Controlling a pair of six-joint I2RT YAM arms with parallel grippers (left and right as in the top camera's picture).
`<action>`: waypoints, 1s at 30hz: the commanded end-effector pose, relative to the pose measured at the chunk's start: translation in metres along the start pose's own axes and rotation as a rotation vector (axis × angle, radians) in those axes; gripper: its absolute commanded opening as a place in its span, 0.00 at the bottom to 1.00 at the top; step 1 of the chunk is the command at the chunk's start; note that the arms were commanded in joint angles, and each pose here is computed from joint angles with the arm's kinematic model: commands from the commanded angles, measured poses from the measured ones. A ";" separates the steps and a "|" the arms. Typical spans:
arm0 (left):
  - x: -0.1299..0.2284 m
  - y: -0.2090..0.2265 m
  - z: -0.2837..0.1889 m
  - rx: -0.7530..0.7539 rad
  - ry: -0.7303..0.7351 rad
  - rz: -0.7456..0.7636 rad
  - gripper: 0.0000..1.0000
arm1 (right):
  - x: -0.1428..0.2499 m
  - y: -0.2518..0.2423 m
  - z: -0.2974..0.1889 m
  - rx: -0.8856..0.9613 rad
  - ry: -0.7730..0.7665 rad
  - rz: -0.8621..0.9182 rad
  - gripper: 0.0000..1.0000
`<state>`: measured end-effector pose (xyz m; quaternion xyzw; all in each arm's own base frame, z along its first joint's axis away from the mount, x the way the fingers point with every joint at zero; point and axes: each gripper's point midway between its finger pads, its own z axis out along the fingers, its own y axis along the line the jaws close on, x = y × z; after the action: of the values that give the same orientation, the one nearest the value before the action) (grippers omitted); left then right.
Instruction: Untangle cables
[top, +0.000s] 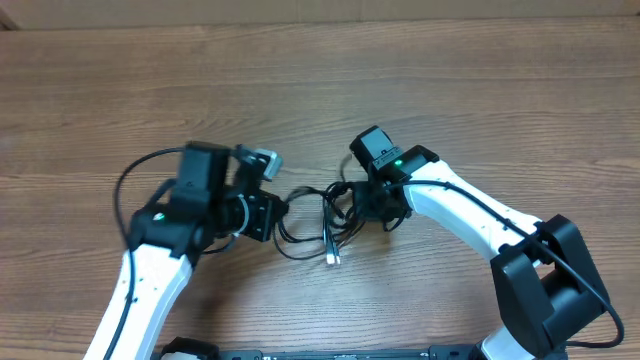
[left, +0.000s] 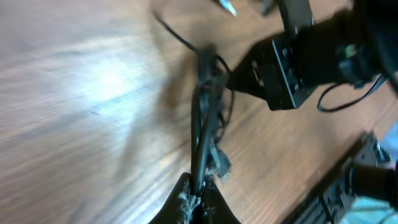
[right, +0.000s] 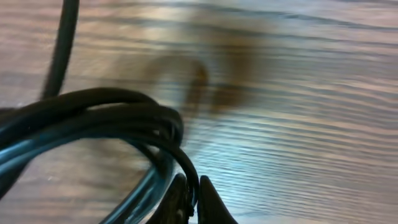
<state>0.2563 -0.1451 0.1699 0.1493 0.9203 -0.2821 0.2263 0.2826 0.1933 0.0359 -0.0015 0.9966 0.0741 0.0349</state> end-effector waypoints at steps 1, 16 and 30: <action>-0.029 -0.007 -0.038 0.020 -0.156 0.028 0.04 | -0.016 -0.019 -0.005 0.061 -0.048 0.102 0.04; -0.081 0.007 -0.106 0.007 -0.499 -0.091 0.04 | -0.004 -0.024 -0.005 0.036 0.027 0.151 0.13; -0.070 0.065 -0.112 -0.322 -0.500 -0.191 0.07 | -0.005 -0.002 -0.052 -0.132 -0.031 0.008 0.43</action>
<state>0.2965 -0.0742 0.2542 0.0025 0.8700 -0.2714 0.4116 0.2792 0.1707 0.0593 0.0393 0.9947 0.0917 0.0233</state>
